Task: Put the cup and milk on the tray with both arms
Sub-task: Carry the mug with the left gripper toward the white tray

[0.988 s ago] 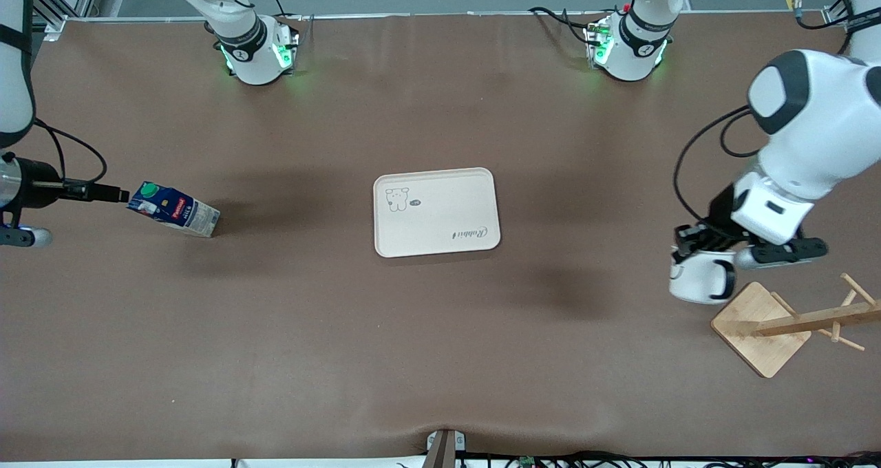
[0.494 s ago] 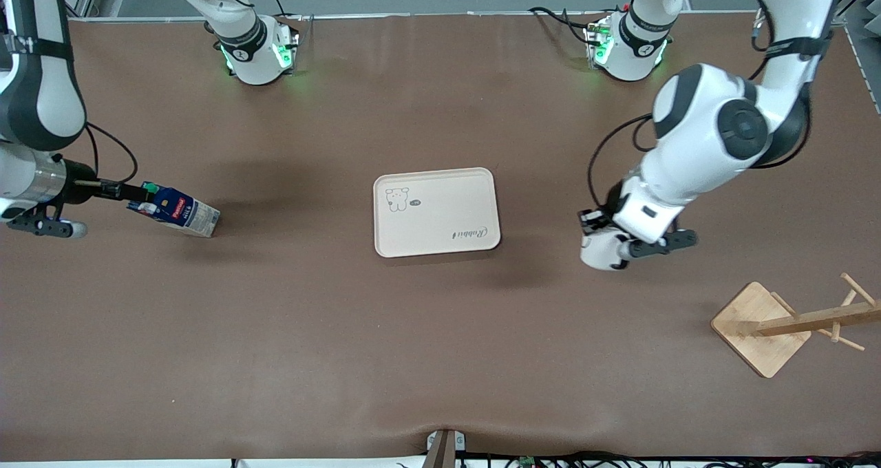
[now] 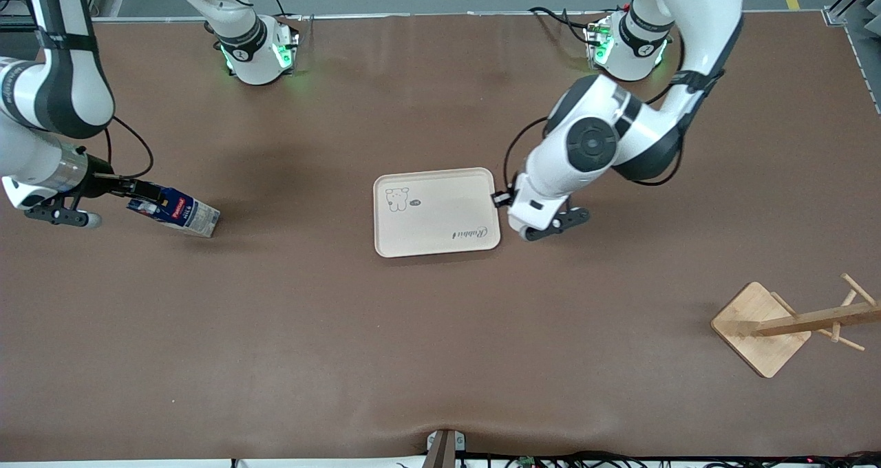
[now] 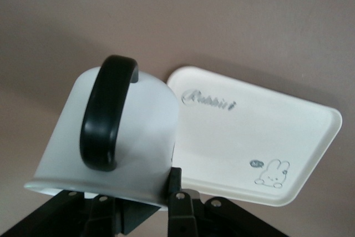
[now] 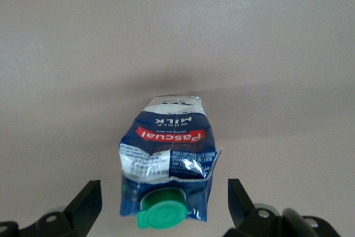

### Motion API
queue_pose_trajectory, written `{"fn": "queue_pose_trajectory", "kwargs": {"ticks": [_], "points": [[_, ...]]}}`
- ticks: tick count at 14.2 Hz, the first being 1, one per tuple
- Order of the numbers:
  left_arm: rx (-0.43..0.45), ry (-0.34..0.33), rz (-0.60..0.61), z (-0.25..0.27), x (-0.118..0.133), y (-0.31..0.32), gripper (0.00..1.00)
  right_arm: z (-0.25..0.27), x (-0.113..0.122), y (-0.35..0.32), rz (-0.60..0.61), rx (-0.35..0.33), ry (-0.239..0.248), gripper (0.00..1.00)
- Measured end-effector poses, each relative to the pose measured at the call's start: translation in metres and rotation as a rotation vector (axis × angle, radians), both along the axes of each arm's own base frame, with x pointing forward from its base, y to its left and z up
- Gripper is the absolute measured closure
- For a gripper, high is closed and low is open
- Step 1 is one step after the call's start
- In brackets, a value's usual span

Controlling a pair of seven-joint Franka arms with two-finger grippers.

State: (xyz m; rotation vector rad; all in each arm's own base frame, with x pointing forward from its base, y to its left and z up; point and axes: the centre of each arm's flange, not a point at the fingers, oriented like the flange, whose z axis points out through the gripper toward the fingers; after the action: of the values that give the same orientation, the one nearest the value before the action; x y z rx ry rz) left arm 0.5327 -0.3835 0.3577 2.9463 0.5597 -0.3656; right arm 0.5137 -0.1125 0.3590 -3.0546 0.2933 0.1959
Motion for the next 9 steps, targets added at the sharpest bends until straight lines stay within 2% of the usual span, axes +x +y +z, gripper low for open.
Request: {"fn": "queue_pose_trajectory", "kwargs": {"ticks": [4, 5, 7, 8, 9], "points": [[0.014, 0.097, 0.011, -0.050, -0.020, -0.061, 0.91, -0.005, -0.003, -0.008, -0.018, -0.007, -0.023, 0.00], [0.020, 0.121, 0.014, -0.065, -0.024, -0.068, 0.91, -0.004, -0.003, -0.012, -0.025, -0.010, -0.032, 0.07], [0.030, 0.159, 0.013, -0.090, -0.029, -0.076, 0.91, -0.004, -0.003, -0.016, -0.033, -0.011, -0.038, 0.30], [0.036, 0.172, 0.018, -0.098, -0.031, -0.079, 0.91, -0.003, -0.003, -0.016, -0.034, -0.011, -0.042, 0.39], [0.039, 0.180, 0.022, -0.103, -0.032, -0.081, 0.91, -0.002, -0.003, -0.016, -0.034, -0.012, -0.044, 0.41]]}}
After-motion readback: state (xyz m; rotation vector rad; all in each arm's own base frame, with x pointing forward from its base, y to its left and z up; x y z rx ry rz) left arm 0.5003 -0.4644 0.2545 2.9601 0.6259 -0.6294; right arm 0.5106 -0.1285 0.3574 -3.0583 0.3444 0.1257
